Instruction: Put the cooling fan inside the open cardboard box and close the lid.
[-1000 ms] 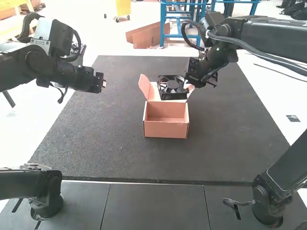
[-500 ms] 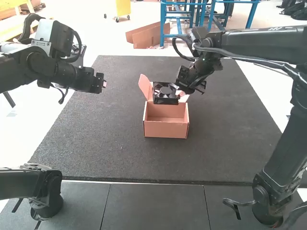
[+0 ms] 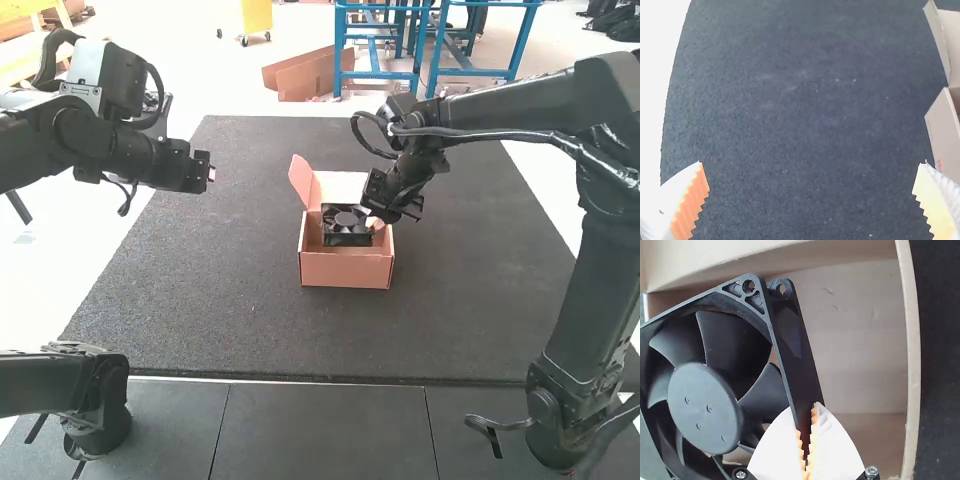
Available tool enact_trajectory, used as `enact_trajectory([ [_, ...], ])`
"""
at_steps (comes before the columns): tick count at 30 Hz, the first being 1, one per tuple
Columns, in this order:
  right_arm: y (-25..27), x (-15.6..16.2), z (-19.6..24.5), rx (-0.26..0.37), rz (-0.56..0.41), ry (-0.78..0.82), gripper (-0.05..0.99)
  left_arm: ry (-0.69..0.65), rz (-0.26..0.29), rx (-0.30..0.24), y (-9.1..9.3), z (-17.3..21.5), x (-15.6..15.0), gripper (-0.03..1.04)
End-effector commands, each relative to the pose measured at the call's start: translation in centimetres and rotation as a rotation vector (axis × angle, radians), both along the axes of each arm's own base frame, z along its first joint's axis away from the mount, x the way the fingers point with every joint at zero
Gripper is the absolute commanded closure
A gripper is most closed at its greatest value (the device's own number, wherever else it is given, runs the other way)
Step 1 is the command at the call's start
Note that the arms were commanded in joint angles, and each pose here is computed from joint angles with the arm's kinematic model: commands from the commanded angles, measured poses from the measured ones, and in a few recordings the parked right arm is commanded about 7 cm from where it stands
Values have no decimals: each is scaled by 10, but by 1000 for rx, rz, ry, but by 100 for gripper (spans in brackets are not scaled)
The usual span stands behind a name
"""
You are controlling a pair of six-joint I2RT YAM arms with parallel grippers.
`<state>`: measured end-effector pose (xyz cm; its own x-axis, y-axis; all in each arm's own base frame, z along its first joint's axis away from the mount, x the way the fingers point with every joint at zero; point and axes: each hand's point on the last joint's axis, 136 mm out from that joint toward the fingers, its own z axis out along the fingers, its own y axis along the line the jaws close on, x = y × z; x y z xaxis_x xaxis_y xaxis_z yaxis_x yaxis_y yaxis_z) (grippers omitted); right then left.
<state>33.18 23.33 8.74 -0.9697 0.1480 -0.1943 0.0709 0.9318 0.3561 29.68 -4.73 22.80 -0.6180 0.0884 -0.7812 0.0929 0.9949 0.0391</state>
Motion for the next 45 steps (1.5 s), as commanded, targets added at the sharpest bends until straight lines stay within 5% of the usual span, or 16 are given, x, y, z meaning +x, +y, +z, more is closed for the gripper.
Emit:
enact_trajectory([
  [1, 10, -5, -3, -3, 34, -15, 95, -5, 37, 8, 11, -1, -1, 4],
  [9, 18, -2, -14, 13, 52, -50, 93, -10, 49, 9, 15, 1, 0, 4],
  [18, 16, 8, -6, -28, 89, -109, 50, -17, 49, 7, 15, 5, 0, 4],
  [30, 28, 45, 90, 39, 139, -287, 26, -41, 43, 4, 13, 13, 3, 4],
  [37, -9, 52, 135, -43, 259, -425, 11, -34, 41, 4, 11, 7, 6, 4],
  [40, -31, 45, 144, -146, 305, -481, 3, -35, 41, 4, 10, 7, 9, 4],
  [45, -45, 30, 157, -152, 322, -565, 3, -19, 45, 4, 9, 3, 18, 4],
])
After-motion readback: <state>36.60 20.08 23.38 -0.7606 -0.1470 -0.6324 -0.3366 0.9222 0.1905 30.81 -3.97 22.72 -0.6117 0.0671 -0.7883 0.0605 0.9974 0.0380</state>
